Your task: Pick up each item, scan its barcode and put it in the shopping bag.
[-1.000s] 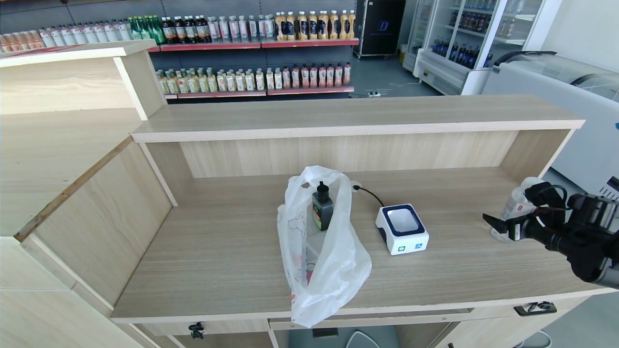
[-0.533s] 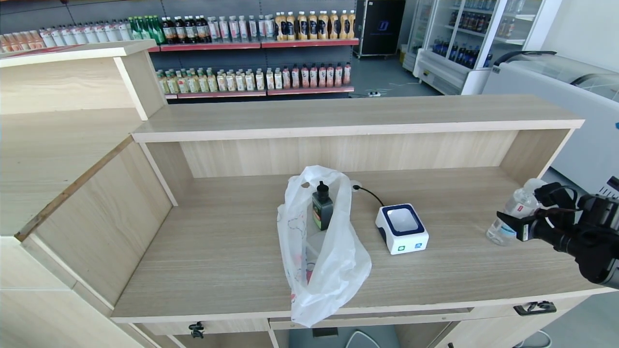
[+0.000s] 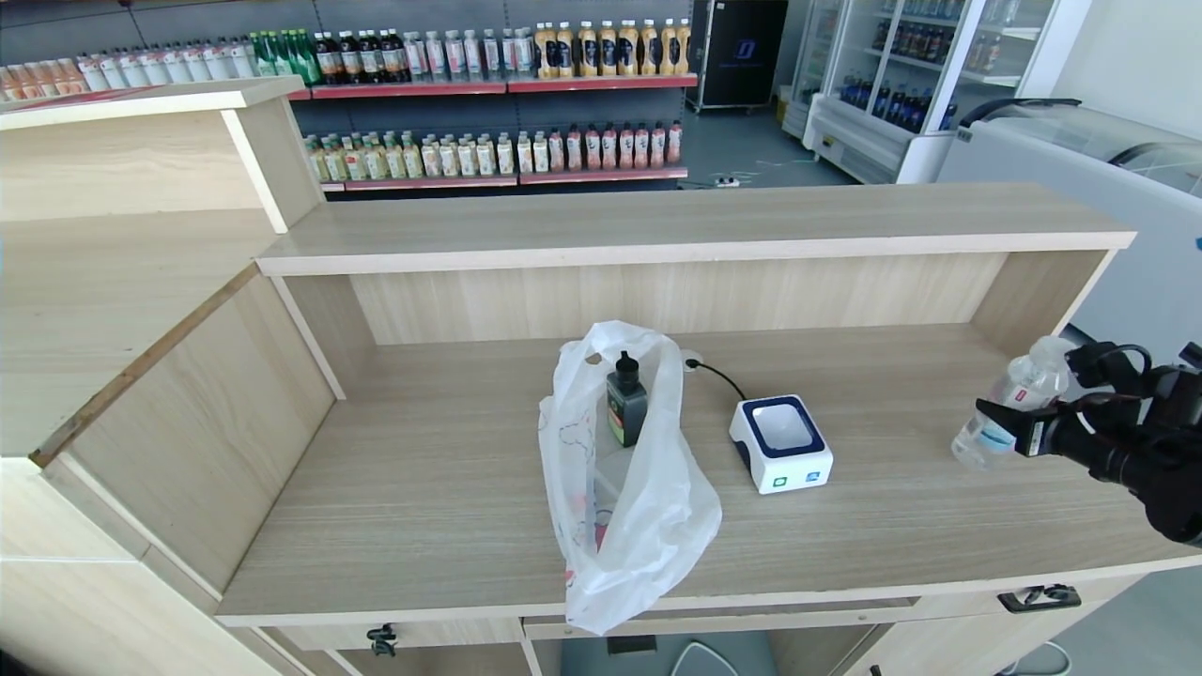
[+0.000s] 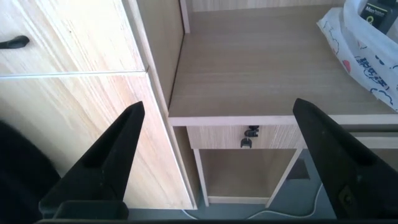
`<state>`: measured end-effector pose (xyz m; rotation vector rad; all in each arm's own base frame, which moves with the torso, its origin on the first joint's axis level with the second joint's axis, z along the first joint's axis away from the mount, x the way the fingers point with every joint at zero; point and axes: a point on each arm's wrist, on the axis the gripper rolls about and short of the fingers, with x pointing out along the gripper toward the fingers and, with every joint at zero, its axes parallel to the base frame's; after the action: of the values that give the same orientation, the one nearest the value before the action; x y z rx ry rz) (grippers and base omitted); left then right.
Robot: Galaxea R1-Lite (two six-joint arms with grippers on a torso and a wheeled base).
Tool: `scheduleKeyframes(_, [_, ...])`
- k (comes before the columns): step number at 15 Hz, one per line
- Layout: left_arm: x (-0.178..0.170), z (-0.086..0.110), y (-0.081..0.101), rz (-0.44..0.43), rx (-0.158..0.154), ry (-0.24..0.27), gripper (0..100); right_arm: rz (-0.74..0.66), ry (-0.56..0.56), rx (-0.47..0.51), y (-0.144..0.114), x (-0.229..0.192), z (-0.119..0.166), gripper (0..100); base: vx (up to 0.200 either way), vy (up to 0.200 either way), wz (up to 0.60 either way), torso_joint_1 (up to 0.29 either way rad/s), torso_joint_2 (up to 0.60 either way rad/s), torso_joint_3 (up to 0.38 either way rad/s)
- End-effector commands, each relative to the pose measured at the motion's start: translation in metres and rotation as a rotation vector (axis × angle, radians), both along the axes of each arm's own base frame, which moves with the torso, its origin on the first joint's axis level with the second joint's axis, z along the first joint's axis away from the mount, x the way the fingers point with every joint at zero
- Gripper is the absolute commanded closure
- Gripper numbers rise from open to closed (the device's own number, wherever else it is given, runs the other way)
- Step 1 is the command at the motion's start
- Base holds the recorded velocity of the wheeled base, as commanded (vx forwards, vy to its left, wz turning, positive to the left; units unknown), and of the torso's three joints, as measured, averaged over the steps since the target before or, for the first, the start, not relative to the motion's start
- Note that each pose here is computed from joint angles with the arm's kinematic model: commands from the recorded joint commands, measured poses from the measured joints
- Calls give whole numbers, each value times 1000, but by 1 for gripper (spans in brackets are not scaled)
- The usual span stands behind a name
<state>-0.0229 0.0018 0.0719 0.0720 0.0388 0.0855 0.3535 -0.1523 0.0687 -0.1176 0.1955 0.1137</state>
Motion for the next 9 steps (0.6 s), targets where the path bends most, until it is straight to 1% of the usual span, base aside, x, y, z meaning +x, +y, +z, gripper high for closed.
scheduleKeyframes(1, [0,0,0,1,0,0,0,28,-22,69,21,-12,52,100,0,0,0,0,0,0])
scheduleKeyframes(3, [0,0,0,1,0,0,0,123,23,151,45,-34,92,100,0,0,0,0,0,0])
scheduleKeyframes(4, [0,0,0,1,0,0,0,181,36,167,55,-44,105,100,0,0,0,0,0,0])
scheduleKeyframes(5, [0,0,0,1,0,0,0,303,32,184,72,-62,126,100,0,0,0,0,0,0])
scheduleKeyframes(6, [0,0,0,1,0,0,0,359,27,192,79,-69,134,100,0,0,0,0,0,0])
scheduleKeyframes(7, [0,0,0,1,0,0,0,511,24,213,98,-89,150,100,0,0,0,0,0,0])
scheduleKeyframes(8, [0,0,0,1,0,0,0,620,19,226,109,-103,159,100,0,0,0,0,0,0])
scheduleKeyframes(9, [0,0,0,1,0,0,0,663,17,231,113,-108,161,100,0,0,0,0,0,0])
